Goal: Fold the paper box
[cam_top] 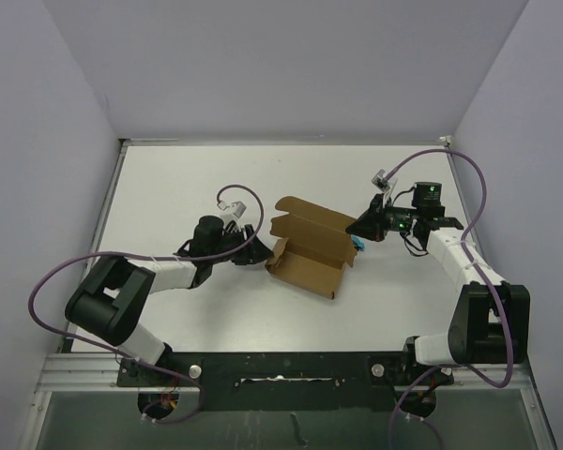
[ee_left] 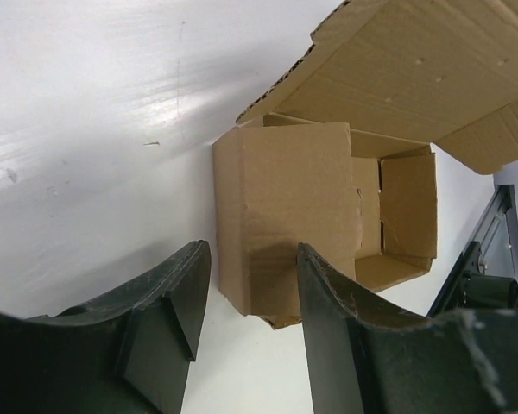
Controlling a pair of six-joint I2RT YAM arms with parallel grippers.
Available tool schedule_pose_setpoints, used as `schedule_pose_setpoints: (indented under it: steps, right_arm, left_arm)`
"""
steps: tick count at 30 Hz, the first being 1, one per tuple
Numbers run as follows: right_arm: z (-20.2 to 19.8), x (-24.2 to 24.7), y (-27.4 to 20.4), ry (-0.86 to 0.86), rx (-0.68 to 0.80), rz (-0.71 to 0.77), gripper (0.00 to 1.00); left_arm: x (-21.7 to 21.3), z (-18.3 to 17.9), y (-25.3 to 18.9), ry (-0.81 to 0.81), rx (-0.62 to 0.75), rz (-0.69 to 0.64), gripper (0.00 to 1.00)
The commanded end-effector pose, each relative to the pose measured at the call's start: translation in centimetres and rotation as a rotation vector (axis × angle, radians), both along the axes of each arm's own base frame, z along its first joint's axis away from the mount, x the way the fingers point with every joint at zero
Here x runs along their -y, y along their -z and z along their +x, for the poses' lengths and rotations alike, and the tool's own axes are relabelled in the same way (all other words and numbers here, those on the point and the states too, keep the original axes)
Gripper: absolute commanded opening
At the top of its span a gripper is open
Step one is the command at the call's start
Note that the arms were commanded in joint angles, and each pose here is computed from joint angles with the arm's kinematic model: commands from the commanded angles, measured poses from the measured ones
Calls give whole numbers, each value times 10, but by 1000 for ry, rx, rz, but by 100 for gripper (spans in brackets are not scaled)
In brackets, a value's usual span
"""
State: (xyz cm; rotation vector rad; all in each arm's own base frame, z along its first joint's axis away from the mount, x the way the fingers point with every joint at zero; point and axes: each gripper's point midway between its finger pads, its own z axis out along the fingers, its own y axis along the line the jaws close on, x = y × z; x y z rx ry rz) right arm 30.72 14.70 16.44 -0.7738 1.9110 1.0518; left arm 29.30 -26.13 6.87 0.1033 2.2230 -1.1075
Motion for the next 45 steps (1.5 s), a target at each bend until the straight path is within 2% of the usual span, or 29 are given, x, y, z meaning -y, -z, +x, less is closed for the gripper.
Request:
schedule_pose_setpoints:
  steps: [1, 13, 23, 29, 35, 45]
  right_arm:
    - [0, -5, -9, -34, 35, 18, 0]
    - [-1, -6, -9, -39, 37, 19, 0]
    - [-1, -6, -10, -39, 39, 19, 0]
    - [-1, -6, -10, -39, 39, 19, 0]
    - [-1, -7, -9, -41, 37, 19, 0]
    - [-1, -8, -9, -44, 37, 18, 0]
  left_arm:
    - [17, 4, -11, 41, 42, -56, 43]
    - [29, 0, -11, 65, 42, -21, 46]
    - [34, -1, 1, 55, 35, 144, 46]
    - [28, 0, 12, 17, 34, 288, 45]
    - [25, 2, 15, -8, 48, 403, 42]
    - [22, 3, 21, -38, 84, 557, 27]
